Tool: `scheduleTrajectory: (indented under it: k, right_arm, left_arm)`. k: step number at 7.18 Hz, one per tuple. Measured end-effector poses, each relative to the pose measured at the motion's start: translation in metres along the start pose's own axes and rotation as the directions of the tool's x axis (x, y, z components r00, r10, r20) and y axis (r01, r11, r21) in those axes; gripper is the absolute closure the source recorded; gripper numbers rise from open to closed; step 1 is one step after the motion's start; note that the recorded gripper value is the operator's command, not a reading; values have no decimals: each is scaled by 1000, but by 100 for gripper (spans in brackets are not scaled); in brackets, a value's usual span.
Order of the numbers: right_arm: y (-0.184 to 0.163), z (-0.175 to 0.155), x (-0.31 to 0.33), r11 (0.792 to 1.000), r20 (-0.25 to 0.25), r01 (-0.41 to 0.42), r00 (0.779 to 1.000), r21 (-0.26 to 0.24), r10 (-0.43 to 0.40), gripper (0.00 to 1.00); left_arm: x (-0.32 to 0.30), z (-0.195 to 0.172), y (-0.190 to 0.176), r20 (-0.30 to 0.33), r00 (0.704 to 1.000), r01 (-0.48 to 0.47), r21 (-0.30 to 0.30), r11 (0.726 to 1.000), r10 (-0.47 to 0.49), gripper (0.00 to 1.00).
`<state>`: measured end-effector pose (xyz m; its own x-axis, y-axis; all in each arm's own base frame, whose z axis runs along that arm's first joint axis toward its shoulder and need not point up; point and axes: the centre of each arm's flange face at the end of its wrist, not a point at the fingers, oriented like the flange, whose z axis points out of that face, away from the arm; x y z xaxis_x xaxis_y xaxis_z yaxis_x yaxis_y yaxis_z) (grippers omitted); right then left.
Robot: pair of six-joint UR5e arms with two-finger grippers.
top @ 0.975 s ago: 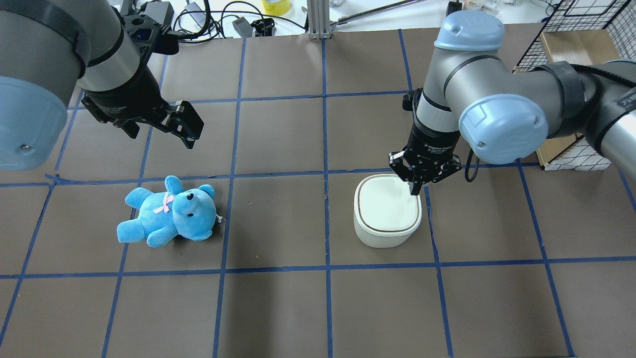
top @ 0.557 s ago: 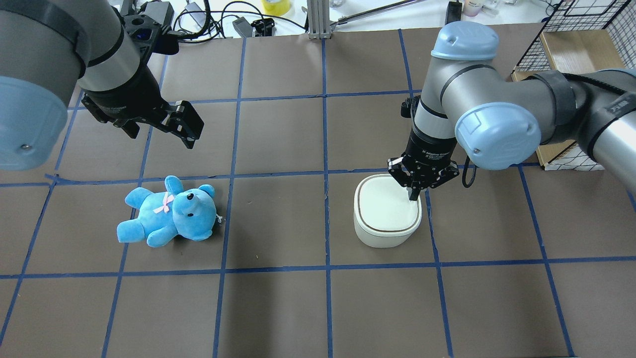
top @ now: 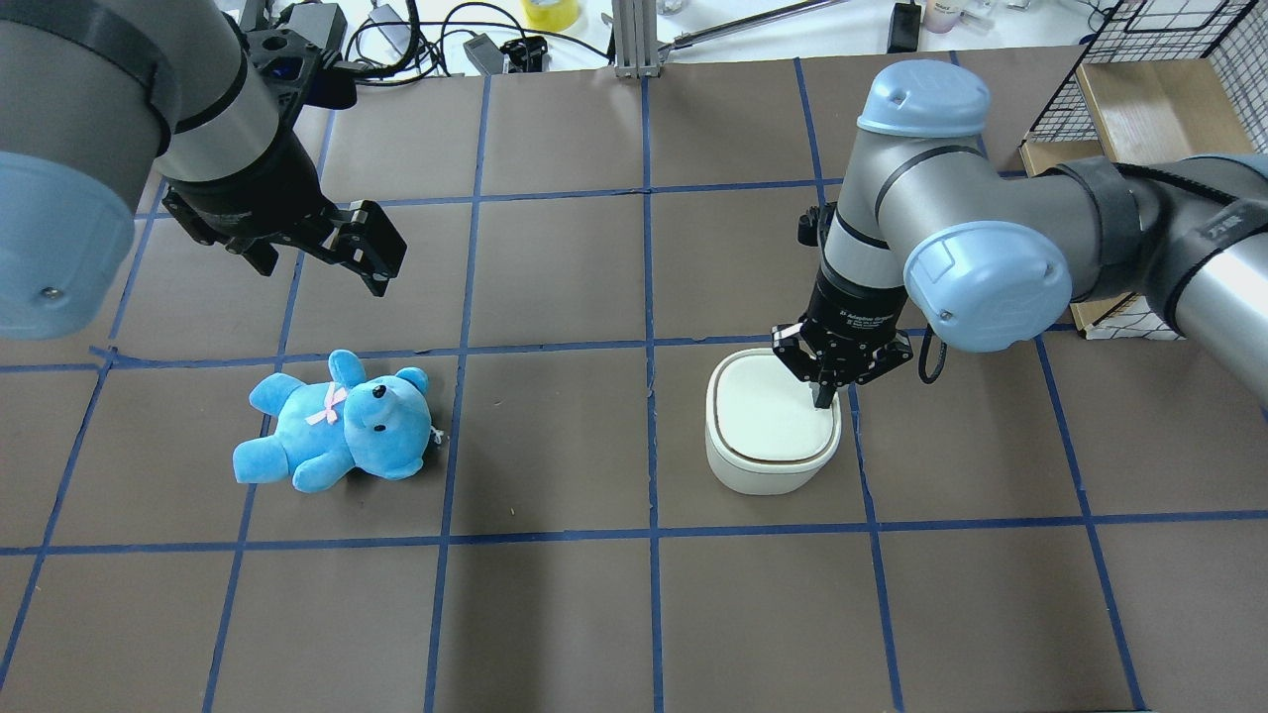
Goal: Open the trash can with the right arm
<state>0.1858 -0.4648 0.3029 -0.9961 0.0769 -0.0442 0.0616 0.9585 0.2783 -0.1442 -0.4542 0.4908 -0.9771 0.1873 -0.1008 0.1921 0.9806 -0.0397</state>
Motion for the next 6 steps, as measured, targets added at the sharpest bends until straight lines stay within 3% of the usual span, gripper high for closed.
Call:
scheduleTrajectory:
  k: [6]
  right_arm:
    - [1,4,0,1000,0,-4,1000,-1,4,100]
  left_arm:
    - [0,0,0,0,1000,0,0,1000,0,0]
